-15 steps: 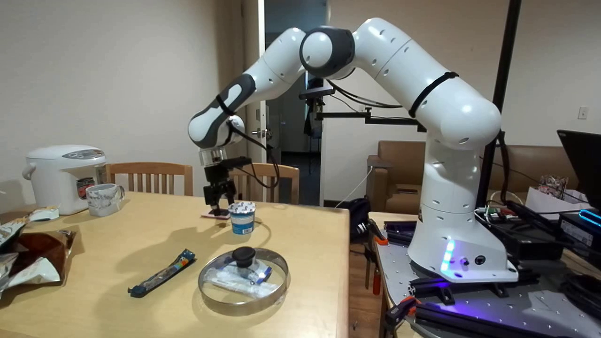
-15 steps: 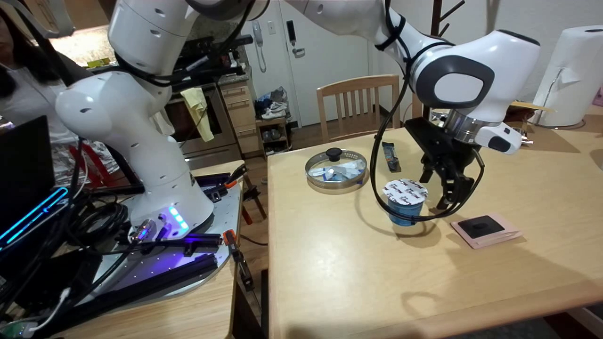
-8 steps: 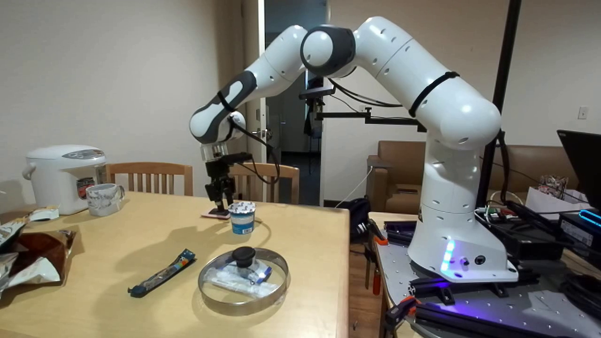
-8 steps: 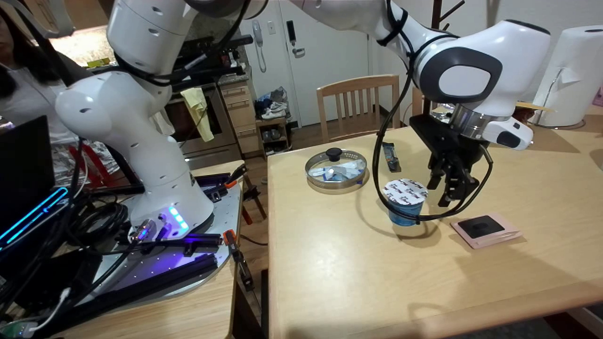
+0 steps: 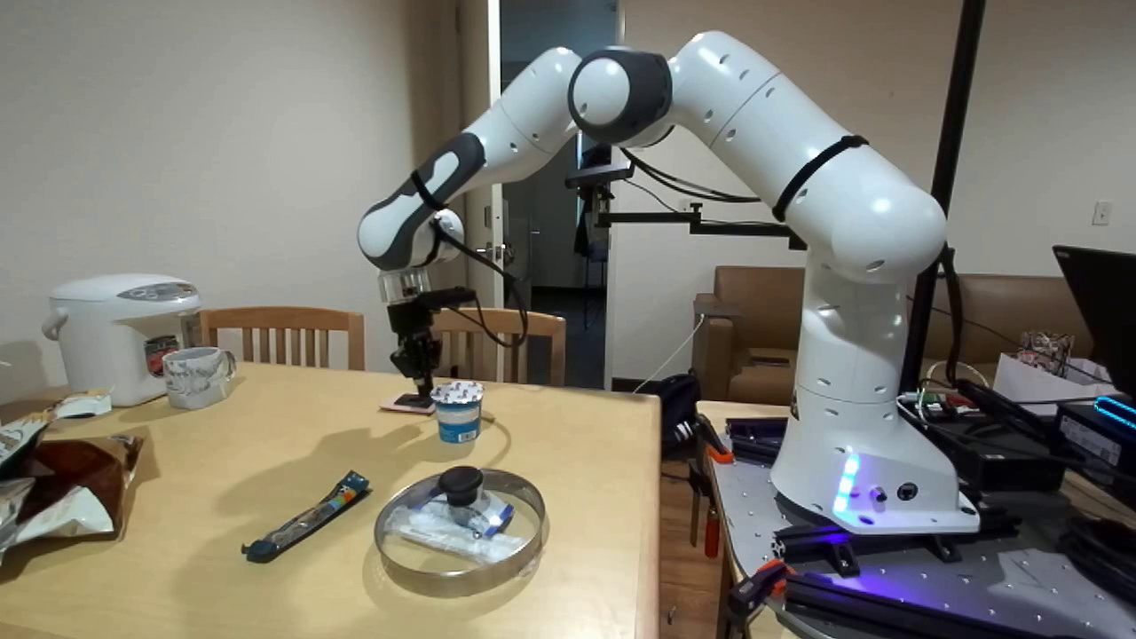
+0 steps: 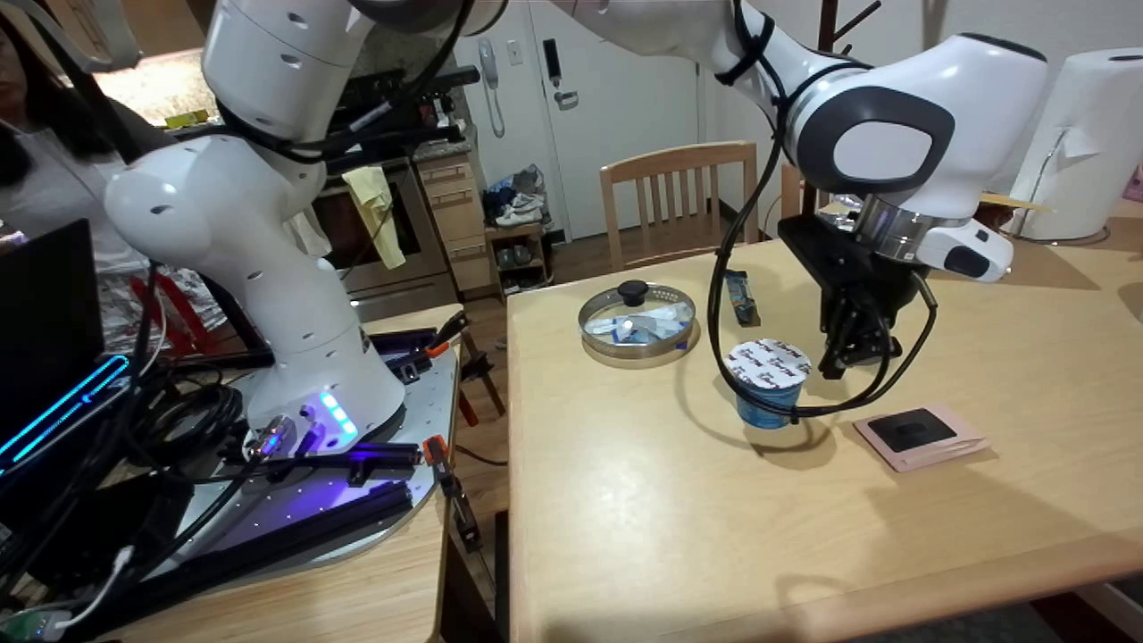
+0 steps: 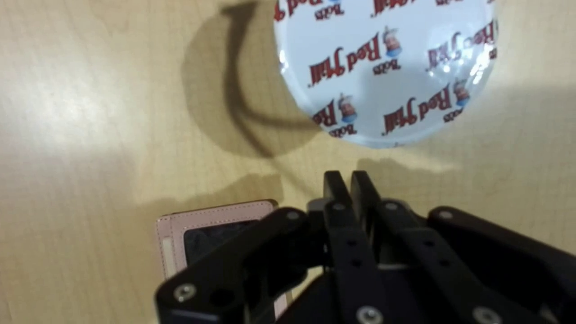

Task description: Push the blue cup backwards

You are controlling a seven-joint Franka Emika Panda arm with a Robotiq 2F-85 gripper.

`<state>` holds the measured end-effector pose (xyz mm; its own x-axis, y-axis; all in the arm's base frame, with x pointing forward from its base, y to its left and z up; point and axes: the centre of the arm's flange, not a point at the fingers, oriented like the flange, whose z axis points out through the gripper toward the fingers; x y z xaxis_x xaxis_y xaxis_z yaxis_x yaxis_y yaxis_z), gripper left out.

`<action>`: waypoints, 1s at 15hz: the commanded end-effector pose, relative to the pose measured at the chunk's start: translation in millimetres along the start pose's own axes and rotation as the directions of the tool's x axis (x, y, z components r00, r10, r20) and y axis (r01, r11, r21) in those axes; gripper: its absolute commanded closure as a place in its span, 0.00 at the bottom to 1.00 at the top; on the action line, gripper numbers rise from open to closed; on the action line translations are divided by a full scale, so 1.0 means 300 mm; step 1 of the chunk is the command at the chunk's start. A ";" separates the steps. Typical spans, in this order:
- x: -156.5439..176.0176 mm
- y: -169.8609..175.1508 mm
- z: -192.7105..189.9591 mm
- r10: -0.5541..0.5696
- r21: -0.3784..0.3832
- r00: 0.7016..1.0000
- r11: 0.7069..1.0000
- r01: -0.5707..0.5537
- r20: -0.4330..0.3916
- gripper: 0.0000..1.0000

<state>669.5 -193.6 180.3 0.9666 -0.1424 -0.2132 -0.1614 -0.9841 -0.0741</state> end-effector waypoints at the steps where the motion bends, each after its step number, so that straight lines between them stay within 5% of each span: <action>1: 0.002 -0.020 -0.004 -0.010 0.013 1.000 1.000 0.010 -0.001 1.00; 15: -0.049 -0.039 0.046 -0.003 0.038 1.000 0.999 0.002 0.027 1.00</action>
<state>667.0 -183.7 168.2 0.9639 -0.1291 -0.2329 -0.1529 -0.9843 -0.0875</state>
